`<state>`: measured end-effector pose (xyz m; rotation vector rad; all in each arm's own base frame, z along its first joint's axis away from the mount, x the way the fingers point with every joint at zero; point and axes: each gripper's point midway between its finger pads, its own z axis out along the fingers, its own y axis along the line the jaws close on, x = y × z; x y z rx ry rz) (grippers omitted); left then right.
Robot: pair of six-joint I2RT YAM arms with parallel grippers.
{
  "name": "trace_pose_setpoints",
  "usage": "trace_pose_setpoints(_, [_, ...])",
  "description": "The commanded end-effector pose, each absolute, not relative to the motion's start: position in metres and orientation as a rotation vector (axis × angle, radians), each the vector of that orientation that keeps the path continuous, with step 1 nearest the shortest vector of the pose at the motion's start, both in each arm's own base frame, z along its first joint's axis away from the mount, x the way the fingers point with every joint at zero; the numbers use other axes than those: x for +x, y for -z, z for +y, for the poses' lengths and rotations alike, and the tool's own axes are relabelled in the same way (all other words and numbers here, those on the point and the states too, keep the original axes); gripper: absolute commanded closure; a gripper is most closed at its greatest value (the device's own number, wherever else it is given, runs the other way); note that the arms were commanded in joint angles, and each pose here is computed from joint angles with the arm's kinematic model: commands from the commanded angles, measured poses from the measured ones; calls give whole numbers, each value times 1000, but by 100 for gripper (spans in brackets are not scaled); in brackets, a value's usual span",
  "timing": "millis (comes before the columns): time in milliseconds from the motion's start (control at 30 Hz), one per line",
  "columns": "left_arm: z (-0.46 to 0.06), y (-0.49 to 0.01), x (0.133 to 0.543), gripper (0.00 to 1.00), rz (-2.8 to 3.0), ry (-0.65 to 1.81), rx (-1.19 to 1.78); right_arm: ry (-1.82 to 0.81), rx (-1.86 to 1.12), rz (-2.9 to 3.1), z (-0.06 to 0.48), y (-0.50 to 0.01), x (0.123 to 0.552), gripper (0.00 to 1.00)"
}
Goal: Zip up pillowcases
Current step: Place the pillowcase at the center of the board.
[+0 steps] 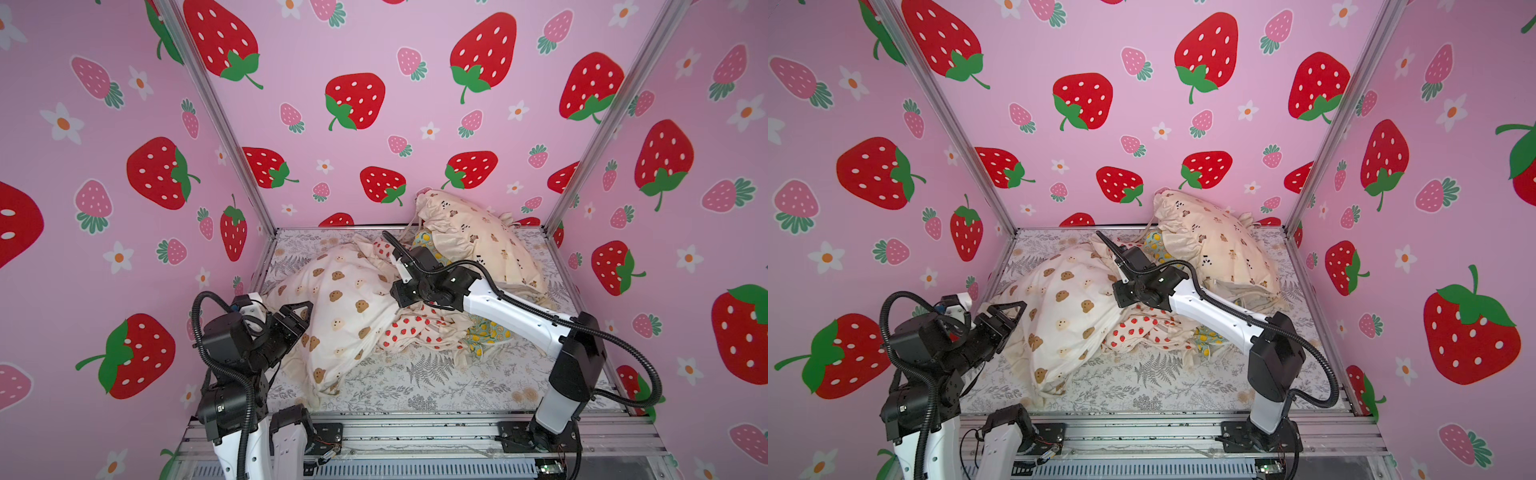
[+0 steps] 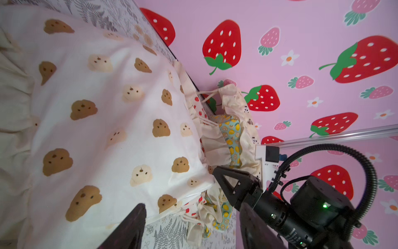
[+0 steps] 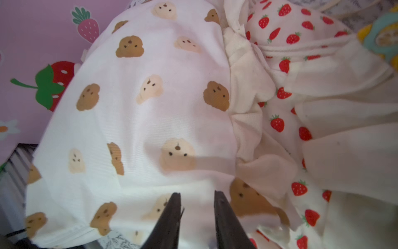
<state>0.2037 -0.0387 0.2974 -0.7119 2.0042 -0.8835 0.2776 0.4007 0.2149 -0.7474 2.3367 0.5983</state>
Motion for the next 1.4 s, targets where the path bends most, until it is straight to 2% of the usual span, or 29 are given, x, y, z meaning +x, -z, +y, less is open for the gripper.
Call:
trace_pose_setpoints(0, [-51,-289,219,29,2046,885,-642,-575,-712,2324,382,-233,275,58])
trace_pose_setpoints(133, [-80,-275,227,29,2155,823,-504,-520,-670,2341,359,-238,273,45])
trace_pose_setpoints(333, [-157,-227,236,31,2277,792,-295,-434,-574,2386,319,-239,274,26])
trace_pose_setpoints(433, [-198,-209,244,35,2302,823,-212,-430,-496,2406,299,-235,275,19])
trace_pose_setpoints(533, [-210,-184,259,38,2377,742,-215,-469,-461,2422,292,-227,273,15])
trace_pose_setpoints(667, [-187,-154,282,47,2373,550,-347,-452,-437,2460,285,-214,271,13])
trace_pose_setpoints(867, [-118,-112,301,51,2382,423,-659,-435,-385,2502,279,-191,278,14])
trace_pose_setpoints(967, [-81,-98,300,51,2379,350,-792,-428,-377,2538,280,-176,285,18])
trace_pose_setpoints(1067, [-40,-89,290,51,2381,229,-945,-400,-353,2556,278,-165,296,27])
trace_pose_setpoints(1167, [-9,-86,281,52,2353,209,-1061,-380,-343,2550,277,-157,307,34])
trace_pose_setpoints(1367, [28,-96,270,52,2261,220,-1165,-281,-283,2571,259,-136,342,39])
